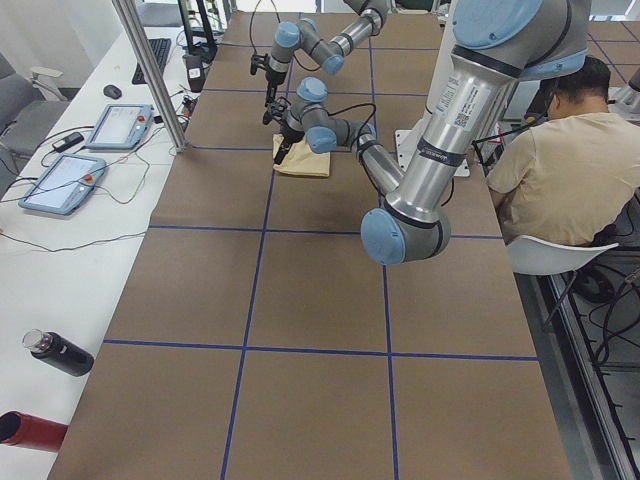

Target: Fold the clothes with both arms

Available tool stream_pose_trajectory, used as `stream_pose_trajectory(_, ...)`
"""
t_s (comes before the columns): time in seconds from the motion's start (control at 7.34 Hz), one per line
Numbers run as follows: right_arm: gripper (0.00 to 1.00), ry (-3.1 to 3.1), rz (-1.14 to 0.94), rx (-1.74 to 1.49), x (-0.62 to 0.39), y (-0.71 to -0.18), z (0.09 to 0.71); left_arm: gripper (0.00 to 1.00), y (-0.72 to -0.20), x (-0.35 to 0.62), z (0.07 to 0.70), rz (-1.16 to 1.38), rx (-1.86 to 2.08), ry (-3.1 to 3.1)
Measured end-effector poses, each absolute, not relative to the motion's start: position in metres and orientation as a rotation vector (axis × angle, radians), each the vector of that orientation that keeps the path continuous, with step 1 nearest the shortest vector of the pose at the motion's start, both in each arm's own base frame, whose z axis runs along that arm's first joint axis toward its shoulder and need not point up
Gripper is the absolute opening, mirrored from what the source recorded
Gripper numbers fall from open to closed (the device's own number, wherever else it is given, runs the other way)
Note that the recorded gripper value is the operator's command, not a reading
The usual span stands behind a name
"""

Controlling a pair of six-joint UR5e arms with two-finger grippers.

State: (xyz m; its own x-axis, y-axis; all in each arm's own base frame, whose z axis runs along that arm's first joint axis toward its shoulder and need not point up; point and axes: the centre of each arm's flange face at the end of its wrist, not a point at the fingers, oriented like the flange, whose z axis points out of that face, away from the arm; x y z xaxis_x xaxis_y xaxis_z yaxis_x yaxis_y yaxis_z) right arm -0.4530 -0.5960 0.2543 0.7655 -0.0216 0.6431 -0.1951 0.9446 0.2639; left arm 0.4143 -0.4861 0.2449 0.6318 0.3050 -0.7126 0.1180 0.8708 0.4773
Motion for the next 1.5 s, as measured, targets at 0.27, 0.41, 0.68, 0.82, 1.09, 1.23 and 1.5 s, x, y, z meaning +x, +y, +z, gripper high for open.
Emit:
stream_pose_trajectory(0.27, 1.0, -0.753, 0.032, 0.289, -0.338, -0.577, 0.288, 1.0, -0.46, 0.364, 0.23, 0.156, 0.521, 0.83)
stream_pose_trajectory(0.41, 1.0, -0.734, -0.028, 0.277, -0.272, -0.558, 0.304, 1.0, -0.453, 0.325, 0.239, 0.201, 0.528, 0.793)
stream_pose_trajectory(0.68, 1.0, -0.686, -0.126, 0.25, -0.152, -0.53, 0.357, 1.0, -0.461, 0.229, 0.279, 0.295, 0.536, 0.723)
stream_pose_trajectory(0.82, 1.0, -0.687, -0.145, 0.223, -0.093, -0.518, 0.398, 1.0, -0.47, 0.174, 0.307, 0.319, 0.533, 0.685)
stream_pose_trajectory(1.09, 1.0, -0.663, -0.136, 0.141, 0.006, -0.467, 0.502, 1.0, -0.481, 0.078, 0.373, 0.357, 0.51, 0.594)
stream_pose_trajectory(1.23, 1.0, -0.65, -0.122, 0.094, 0.041, -0.438, 0.55, 1.0, -0.483, 0.036, 0.411, 0.362, 0.482, 0.561)
stream_pose_trajectory(1.5, 1.0, -0.651, -0.082, 0.007, 0.08, -0.403, 0.621, 1.0, -0.483, -0.037, 0.494, 0.342, 0.396, 0.558)
